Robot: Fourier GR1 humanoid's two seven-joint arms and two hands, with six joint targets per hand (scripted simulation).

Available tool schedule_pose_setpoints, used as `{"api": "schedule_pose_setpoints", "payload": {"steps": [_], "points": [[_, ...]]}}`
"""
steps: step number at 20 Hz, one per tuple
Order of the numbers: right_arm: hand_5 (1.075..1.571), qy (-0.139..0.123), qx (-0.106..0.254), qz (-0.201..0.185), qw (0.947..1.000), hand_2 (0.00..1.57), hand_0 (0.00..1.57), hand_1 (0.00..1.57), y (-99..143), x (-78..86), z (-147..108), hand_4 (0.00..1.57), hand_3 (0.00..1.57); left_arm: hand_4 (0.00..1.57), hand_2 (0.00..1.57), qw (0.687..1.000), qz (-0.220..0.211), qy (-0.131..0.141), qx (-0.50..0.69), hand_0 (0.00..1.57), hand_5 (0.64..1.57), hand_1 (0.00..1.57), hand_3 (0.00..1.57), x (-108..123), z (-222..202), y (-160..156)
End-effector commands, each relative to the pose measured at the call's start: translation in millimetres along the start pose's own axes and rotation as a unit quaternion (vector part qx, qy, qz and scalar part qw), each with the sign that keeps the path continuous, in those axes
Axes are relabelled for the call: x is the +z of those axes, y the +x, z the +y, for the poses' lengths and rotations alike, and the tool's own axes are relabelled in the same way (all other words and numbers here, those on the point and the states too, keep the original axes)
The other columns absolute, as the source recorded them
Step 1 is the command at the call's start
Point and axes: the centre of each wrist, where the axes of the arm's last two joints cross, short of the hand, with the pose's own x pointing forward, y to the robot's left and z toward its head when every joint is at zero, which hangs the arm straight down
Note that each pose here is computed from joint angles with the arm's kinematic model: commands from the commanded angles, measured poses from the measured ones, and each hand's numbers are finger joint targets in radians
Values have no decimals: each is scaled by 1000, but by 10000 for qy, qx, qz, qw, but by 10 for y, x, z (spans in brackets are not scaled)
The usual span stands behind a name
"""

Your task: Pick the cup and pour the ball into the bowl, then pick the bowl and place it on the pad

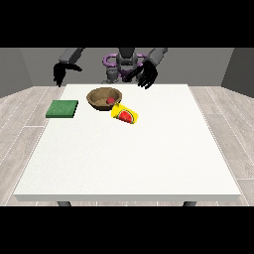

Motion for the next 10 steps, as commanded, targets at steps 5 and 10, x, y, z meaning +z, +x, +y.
{"api": "schedule_pose_setpoints", "payload": {"steps": [5, 10], "points": [[1571, -384, -93, -82, 9992, 0, 0, 0, -275, -59, 739, 244, 0, 0, 0, 9638, -426, -401, 2601, 0, 1566, 0, 0, 290, 219, -429], [1569, -462, -166, -263, 9984, 0, 0, 0, -355, -154, 922, 324, 0, 0, 0, 9563, -822, -482, 2765, 0, 1563, 0, 0, 359, 271, -652]]}}
